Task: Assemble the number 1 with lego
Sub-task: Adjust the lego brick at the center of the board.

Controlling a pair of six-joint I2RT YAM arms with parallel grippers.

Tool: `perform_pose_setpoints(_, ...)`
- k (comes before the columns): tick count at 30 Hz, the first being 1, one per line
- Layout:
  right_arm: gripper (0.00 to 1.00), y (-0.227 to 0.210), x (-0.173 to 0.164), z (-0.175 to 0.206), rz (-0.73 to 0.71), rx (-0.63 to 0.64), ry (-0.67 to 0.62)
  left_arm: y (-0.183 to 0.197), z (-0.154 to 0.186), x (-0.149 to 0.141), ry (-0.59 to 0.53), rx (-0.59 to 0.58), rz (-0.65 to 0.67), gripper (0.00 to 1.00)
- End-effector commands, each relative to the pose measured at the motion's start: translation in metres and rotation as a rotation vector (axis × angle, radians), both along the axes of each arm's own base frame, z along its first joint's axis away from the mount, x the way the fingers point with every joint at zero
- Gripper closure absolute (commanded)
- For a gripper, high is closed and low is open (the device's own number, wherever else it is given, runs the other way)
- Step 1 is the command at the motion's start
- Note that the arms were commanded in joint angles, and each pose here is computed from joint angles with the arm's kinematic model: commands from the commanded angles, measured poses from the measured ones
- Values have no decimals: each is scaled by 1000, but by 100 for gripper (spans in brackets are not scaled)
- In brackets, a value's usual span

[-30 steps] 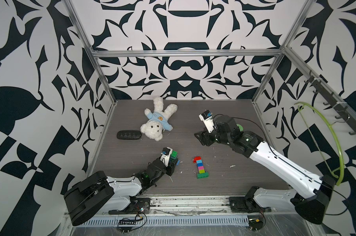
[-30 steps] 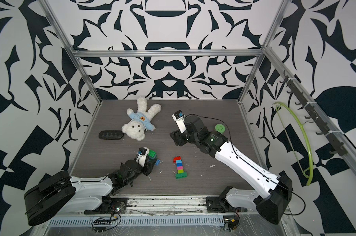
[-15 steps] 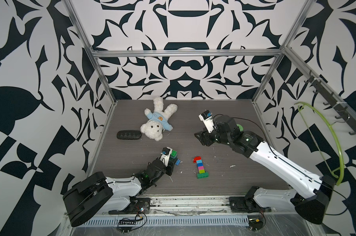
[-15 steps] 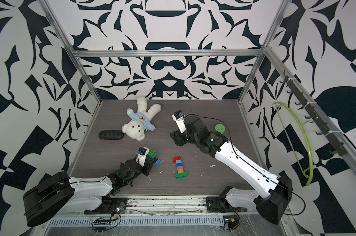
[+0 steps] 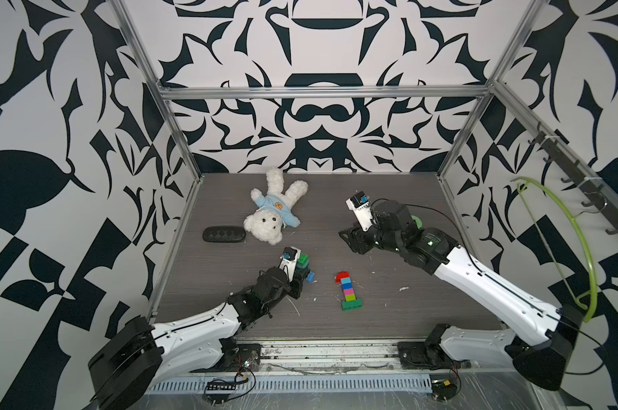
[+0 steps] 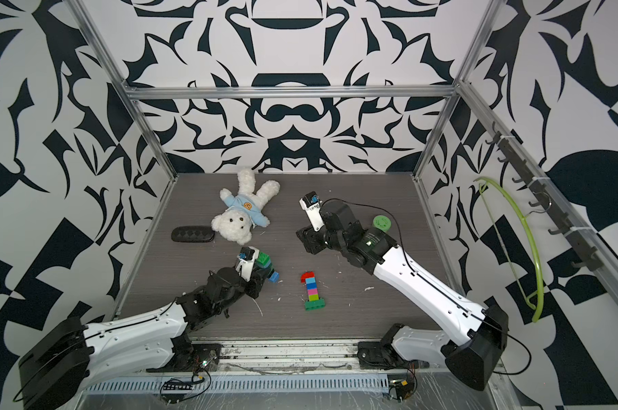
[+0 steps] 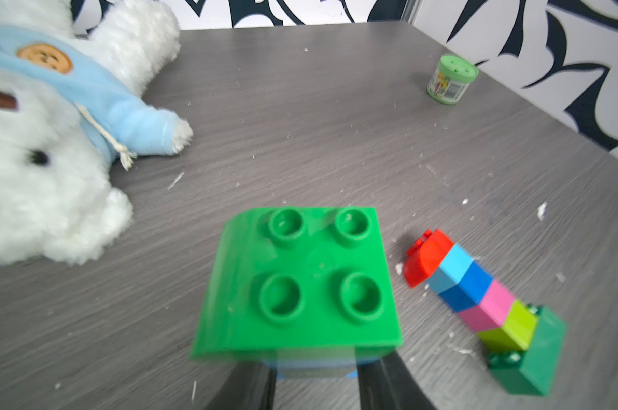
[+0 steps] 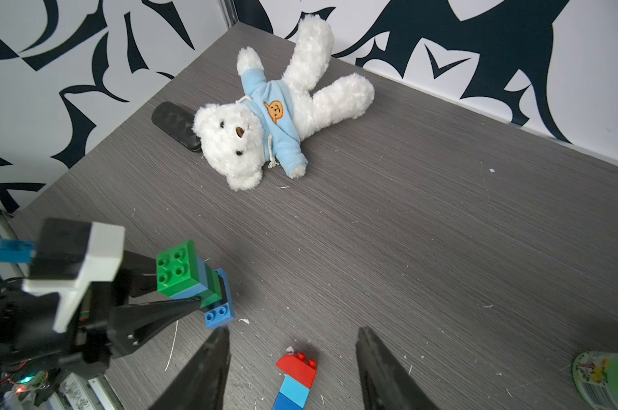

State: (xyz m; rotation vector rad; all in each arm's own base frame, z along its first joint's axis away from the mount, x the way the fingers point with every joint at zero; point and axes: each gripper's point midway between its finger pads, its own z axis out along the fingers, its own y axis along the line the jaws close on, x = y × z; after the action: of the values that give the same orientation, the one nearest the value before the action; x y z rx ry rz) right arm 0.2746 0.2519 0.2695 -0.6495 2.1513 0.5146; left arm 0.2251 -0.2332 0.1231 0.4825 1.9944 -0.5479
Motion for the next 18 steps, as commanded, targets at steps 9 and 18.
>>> perform_pose_setpoints(9,42,-20,-2,0,-112,3,31,24,35,-24,352,199,81,100)
perform_pose_setpoints(18,46,-29,-1,-8,-183,-2,61,57,27,-36,900,440,177,100)
